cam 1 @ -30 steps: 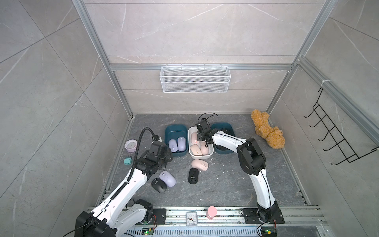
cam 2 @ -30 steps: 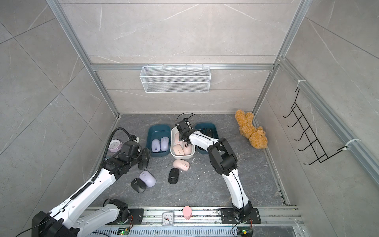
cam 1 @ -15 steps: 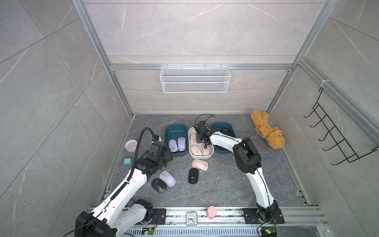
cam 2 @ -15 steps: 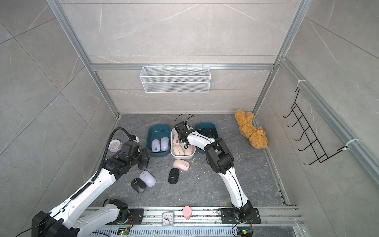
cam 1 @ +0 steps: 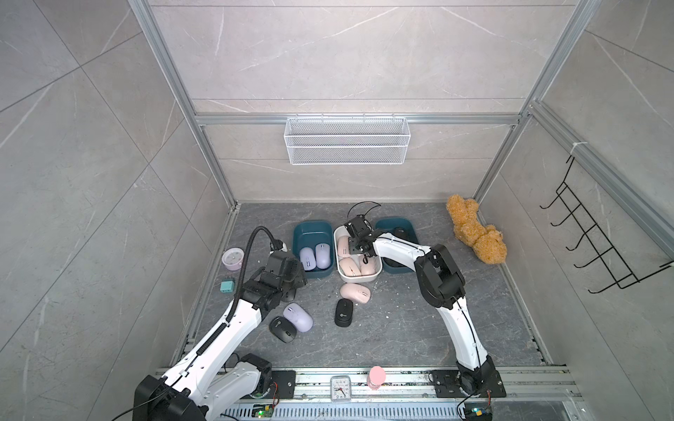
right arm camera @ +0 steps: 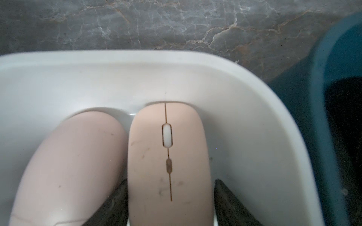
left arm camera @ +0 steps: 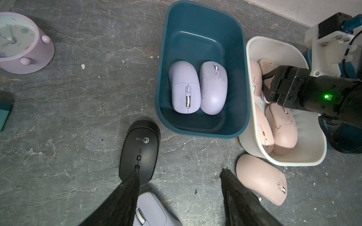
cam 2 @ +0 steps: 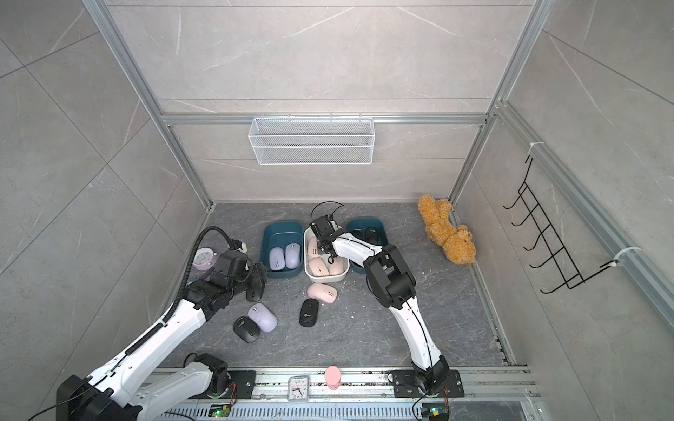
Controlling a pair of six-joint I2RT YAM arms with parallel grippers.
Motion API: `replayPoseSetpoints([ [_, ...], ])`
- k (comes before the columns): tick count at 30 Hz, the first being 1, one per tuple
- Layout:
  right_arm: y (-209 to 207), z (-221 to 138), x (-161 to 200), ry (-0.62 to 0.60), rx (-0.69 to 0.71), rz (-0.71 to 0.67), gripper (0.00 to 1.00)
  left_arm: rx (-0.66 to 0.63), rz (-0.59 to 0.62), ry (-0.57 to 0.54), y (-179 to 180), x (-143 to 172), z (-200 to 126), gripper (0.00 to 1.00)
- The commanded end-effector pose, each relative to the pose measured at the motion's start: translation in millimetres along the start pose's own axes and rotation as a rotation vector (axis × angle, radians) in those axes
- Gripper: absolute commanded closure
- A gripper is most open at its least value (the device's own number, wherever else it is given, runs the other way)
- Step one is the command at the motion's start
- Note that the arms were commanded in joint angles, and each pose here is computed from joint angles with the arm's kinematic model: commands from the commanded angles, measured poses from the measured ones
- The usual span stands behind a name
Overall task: Place the mice by color into the storage box
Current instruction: Place the mouse in the storage box, then pick up the mouse from the center of the board.
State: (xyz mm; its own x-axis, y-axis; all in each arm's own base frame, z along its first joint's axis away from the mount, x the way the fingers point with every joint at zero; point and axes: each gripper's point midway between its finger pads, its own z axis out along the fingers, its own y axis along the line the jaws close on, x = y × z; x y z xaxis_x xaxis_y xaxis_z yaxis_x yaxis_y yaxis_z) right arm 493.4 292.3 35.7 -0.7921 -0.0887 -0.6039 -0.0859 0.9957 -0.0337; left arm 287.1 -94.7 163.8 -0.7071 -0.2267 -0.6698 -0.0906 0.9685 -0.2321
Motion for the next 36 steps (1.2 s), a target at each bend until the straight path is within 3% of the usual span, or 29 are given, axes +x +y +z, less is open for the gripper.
replayPoseSetpoints([
  [1,3.5,-22.2,-17.3,-0.034,-0.033,0.025,0.31,0.013,0.003,-0.034,-3.0,-10.6,-10.1,0.32],
  [17,12.8,-64.7,-42.0,-0.116,-0.154,0.068,0.31,-0.015,0.000,-0.015,1.5,-9.4,-14.3,0.32],
  [23,19.0,-104.3,-45.0,-0.166,-0.283,0.088,0.32,-0.069,0.004,0.018,11.9,1.7,-5.0,0.32],
  [27,22.7,-137.0,-27.7,-0.201,-0.383,0.094,0.32,-0.118,0.015,0.058,21.7,14.8,4.6,0.32],
  [36,-0.1,-175.8,39.7,-0.185,-0.370,0.053,0.33,-0.194,0.039,0.106,39.5,36.1,19.6,0.32],
])
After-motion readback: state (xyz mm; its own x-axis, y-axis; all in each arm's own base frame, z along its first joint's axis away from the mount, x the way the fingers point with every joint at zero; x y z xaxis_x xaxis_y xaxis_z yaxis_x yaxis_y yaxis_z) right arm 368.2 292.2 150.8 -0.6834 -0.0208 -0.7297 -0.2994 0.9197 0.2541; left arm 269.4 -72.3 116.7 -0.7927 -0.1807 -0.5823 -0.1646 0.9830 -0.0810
